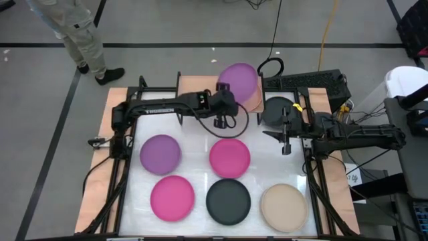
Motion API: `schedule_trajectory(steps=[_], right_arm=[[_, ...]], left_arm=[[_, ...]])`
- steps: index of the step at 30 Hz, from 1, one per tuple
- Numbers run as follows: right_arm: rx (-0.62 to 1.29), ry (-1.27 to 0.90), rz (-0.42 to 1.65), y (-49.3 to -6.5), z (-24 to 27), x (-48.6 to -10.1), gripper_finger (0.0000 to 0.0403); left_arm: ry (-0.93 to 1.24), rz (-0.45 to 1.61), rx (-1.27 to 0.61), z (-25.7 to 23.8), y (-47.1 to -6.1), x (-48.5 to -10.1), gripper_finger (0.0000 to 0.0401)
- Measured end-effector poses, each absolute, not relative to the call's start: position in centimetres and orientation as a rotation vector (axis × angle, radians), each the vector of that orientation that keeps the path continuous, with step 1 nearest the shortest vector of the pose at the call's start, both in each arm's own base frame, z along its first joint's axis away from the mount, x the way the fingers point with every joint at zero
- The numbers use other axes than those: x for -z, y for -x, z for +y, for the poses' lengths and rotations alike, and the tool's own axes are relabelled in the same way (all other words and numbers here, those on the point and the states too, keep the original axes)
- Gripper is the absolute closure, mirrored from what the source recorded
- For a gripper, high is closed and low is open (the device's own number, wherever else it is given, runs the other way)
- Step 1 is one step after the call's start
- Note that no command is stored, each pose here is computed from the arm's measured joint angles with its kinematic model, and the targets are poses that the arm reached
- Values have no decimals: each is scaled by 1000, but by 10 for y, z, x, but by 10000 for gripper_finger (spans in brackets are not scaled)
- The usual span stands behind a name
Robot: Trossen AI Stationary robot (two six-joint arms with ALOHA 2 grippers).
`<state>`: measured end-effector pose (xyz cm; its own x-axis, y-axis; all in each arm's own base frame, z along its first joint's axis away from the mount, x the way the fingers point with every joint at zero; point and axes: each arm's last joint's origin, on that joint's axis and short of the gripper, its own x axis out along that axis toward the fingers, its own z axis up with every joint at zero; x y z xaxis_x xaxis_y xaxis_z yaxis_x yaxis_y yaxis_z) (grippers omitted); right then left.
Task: Place and stack plates onto a shelf
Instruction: Stack the top purple plate on top of the light orange plate on the shelf
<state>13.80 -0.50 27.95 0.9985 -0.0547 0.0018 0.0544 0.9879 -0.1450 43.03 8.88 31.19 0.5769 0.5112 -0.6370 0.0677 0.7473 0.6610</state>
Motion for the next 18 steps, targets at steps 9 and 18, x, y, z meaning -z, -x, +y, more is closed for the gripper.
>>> schedule_trajectory(steps=[9, 18], right_arm=[[55, 144, -5, -135, -5, -281, 291], [55, 143, 0, -135, -5, -280, 291]], left_arm=[[-709, 908, -199, 84, -434, -310, 331], [-667, 904, -226, 86, -434, -310, 264]])
